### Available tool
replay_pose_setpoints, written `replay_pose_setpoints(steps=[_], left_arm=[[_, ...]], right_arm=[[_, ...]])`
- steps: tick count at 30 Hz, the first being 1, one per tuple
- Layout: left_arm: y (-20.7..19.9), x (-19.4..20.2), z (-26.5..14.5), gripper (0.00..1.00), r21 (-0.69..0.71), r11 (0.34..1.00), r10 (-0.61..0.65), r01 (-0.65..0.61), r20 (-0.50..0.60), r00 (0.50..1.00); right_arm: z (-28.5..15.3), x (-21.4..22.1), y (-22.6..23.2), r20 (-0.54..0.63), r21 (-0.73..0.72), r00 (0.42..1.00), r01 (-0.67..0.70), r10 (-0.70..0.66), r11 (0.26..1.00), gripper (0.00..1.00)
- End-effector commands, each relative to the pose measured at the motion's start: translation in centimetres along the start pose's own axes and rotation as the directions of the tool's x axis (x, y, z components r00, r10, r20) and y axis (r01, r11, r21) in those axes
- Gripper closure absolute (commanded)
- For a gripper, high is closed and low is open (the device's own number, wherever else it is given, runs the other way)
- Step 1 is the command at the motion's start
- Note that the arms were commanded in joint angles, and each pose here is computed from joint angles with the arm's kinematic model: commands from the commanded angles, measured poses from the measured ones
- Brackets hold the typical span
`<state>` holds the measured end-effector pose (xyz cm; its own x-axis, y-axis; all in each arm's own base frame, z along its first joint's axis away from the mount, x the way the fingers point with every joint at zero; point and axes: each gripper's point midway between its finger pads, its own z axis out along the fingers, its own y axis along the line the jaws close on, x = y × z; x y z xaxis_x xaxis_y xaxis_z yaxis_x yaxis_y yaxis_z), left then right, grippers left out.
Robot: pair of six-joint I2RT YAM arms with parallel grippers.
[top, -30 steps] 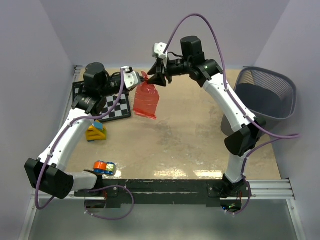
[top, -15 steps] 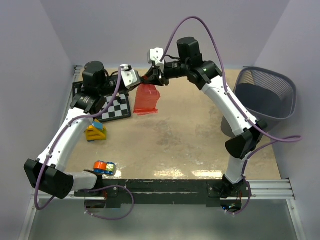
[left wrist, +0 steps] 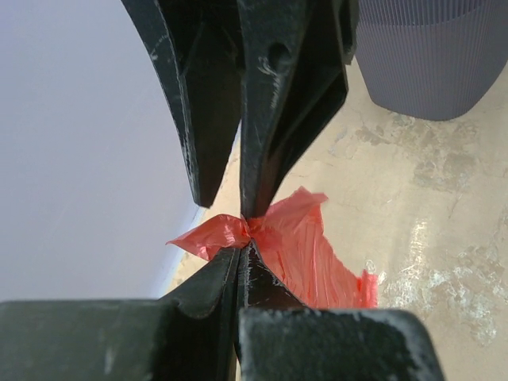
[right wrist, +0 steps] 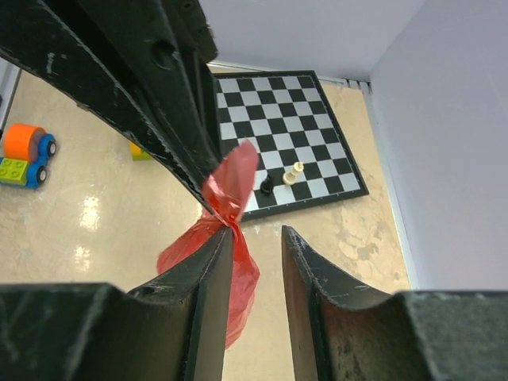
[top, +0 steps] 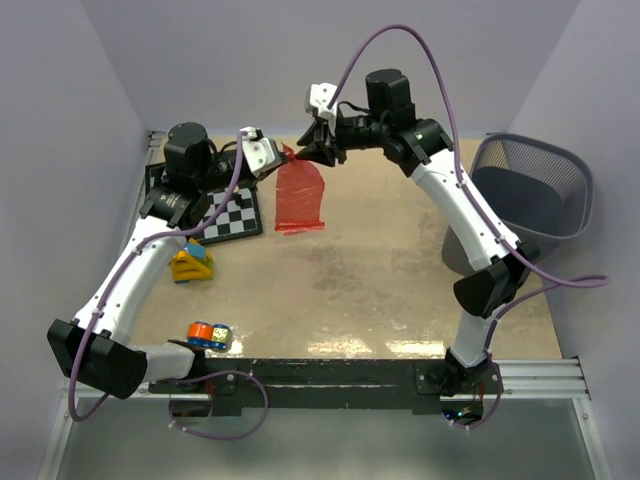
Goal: Put the trash bags into the trash bin
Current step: Unfold the trash bag at the center of the board.
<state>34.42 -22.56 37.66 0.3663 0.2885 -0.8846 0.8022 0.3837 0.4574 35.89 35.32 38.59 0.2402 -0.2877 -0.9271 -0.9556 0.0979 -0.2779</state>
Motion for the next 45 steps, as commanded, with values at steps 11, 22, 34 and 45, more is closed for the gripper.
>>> replay_pose_setpoints(steps=[11,22,34,45], left_arm=[[0.2,-1.4,-0.5,1.0,-0.017,1.0,0.016,-0.015,0.036,0.999],[0.6,-1.6,-0.5,1.0,-0.036,0.999,0.013,-0.011,0.044,0.999],[0.9,-2.3,-1.3,1.0,-0.087,0.996,0.034,-0.028,0.062,0.997],[0.7,-2.2,-1.3,1.0,-0.089,0.996,0.012,-0.005,0.069,0.998]], right_arm=[[-1.3,-4.7,1.4,0.125,-0.055,0.992,0.013,-0.007,0.998,0.68],[-0.4,-4.0,2.0,0.117,-0.09,0.993,-0.008,0.019,0.996,0.79],[-0.3,-1.0,-1.3,0.013,0.093,1.0,-0.022,0.021,0.995,0.97],[-0.9,1.4,-4.3,-0.072,0.266,0.996,-0.038,0.059,0.963,1.0]])
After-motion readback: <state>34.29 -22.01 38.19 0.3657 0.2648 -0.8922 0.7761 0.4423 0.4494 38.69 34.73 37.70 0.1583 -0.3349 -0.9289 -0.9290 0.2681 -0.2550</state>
